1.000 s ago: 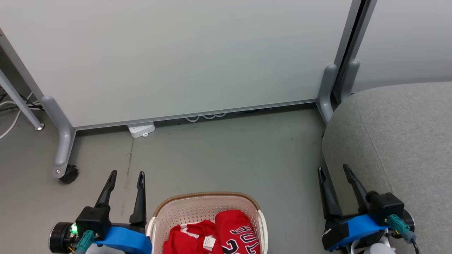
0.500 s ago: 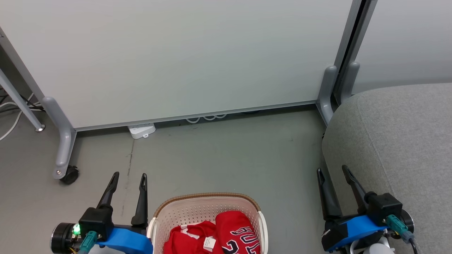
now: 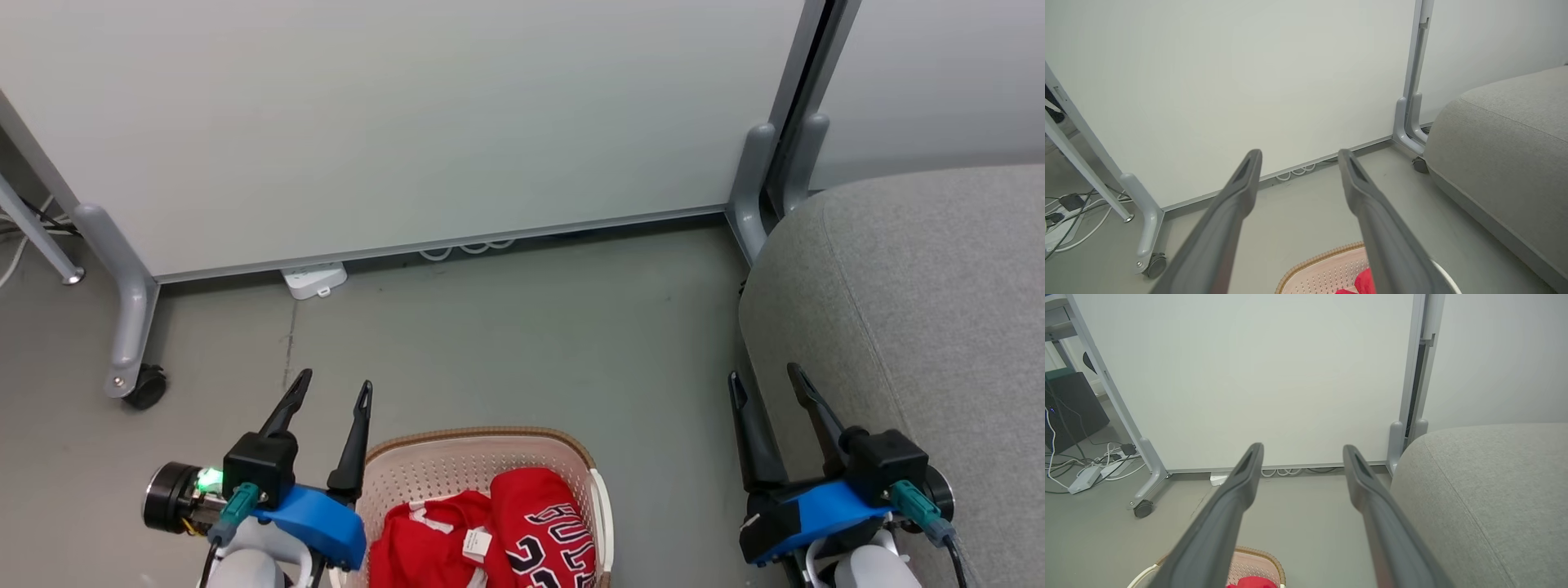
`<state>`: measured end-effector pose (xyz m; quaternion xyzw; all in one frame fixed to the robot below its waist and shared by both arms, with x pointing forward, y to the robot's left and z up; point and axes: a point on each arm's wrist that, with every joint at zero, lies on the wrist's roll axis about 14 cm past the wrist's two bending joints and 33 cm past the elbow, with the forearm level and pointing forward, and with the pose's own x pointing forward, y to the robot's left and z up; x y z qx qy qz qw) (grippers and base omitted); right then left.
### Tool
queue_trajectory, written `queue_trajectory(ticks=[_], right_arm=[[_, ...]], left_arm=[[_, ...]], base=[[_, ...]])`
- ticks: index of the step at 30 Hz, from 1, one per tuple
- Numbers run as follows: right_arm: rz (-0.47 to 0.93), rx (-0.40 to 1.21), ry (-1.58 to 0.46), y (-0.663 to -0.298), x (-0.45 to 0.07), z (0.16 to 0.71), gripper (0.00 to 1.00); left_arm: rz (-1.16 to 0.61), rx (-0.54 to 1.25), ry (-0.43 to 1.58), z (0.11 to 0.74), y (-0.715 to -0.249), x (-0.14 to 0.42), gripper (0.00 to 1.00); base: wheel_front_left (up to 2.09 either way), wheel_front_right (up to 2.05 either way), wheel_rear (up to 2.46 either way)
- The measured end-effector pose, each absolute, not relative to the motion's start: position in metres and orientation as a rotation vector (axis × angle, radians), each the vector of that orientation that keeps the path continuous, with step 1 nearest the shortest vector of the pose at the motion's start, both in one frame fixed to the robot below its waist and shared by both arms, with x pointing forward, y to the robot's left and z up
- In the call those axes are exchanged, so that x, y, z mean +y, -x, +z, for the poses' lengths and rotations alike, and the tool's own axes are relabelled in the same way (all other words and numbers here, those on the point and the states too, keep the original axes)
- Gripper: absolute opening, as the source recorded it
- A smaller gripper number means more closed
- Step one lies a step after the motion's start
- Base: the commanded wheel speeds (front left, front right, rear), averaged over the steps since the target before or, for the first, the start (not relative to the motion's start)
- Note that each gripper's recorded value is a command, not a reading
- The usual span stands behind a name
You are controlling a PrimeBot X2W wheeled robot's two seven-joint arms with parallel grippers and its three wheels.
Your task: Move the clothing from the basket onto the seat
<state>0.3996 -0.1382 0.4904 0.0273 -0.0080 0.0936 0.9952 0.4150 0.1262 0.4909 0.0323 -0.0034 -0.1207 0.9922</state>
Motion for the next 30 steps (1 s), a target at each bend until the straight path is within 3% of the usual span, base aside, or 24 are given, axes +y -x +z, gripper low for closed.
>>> queue_trajectory(ticks=[16, 30], right_arm=[[0.128, 0.015, -0.05, -0.442, -0.161, 0.472, 1.0], [0.098, 0.095, -0.041, -0.483, -0.177, 0.424, 1.0]], left_arm=[[-0.478, 0.275, -0.237, 0.392, -0.467, 0.09, 1.0], [-0.697, 0.558, -0.385, 0.271, -0.474, 0.074, 1.0]], base=[[0.0, 0.0, 0.0], [0.0, 0.0, 0.0]])
